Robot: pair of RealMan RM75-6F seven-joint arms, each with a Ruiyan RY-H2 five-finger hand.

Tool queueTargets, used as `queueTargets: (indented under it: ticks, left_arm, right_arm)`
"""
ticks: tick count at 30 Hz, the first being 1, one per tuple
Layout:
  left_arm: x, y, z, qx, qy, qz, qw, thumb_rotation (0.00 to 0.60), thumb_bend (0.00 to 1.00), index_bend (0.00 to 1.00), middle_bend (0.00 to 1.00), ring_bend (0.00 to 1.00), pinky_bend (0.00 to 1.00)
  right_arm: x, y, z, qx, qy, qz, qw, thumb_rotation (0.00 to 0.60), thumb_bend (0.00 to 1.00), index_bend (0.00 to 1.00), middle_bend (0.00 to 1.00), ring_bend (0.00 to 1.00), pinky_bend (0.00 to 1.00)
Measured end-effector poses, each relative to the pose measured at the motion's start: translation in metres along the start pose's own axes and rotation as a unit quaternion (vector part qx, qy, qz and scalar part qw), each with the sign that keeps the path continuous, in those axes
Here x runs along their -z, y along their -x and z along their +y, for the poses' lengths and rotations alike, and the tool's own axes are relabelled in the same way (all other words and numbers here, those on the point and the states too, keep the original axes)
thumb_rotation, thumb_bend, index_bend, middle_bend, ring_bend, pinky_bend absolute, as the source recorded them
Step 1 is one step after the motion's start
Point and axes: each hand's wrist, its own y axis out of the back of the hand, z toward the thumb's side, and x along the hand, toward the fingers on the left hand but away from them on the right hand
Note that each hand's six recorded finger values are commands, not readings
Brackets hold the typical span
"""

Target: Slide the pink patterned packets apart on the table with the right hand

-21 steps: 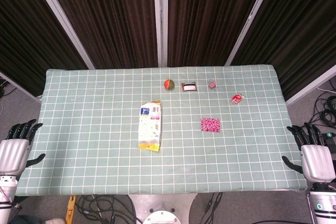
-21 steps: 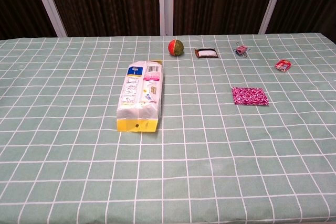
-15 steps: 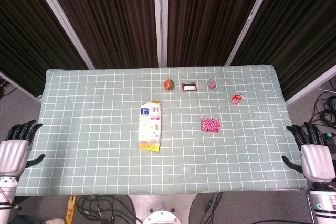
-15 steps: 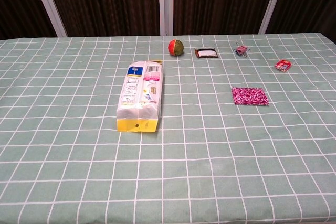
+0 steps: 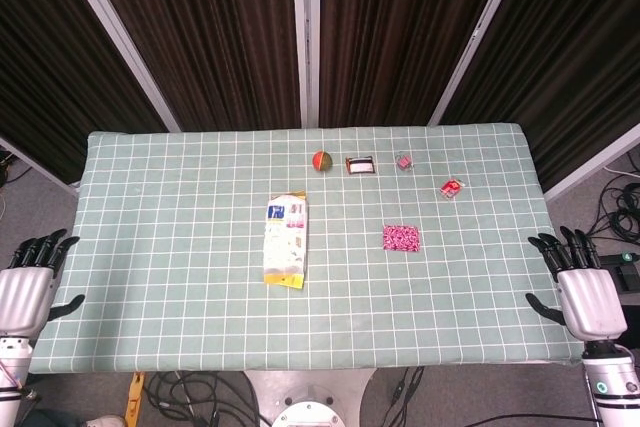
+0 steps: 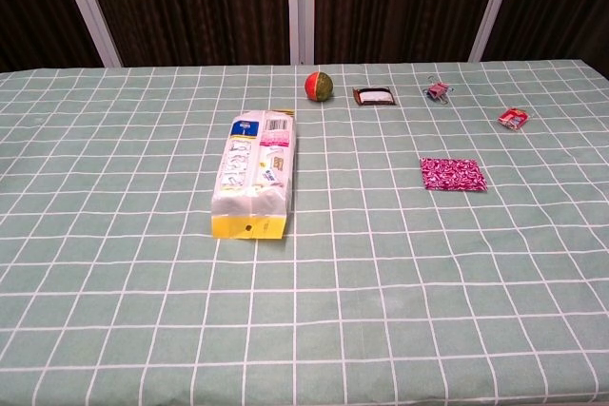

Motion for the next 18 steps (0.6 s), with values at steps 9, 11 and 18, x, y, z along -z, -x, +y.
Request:
queueTargets:
  ticks: [9, 11, 18]
  left_arm:
    - [0.000, 0.000, 0.000, -0.002, 0.001, -0.001, 1.0000, 0.600, 0.01, 0.23, 0.23, 0.17, 0.16]
    - [0.000, 0.001, 0.000, -0.001, 0.001, 0.000, 1.0000, 0.600, 0.01, 0.23, 0.23, 0.17, 0.16]
    - [0.004, 0.005, -0.001, 0.000, 0.004, 0.008, 1.0000, 0.600, 0.01, 0.23, 0.23, 0.17, 0.16]
  right_arm:
    - [-0.009, 0.024, -0.010, -0.030, 0.010, 0.015, 0.9994, 0.559, 0.37, 0.18, 0.12, 0.00, 0.00]
    - [-0.015, 0.036, -0.016, -0.047, 0.011, 0.022, 0.9986, 0.494, 0.47, 0.20, 0.09, 0.00, 0.00]
    - [-0.044, 0.088, -0.044, -0.117, 0.017, 0.053, 0.9916, 0.329, 0.61, 0.30, 0.03, 0.00, 0.00]
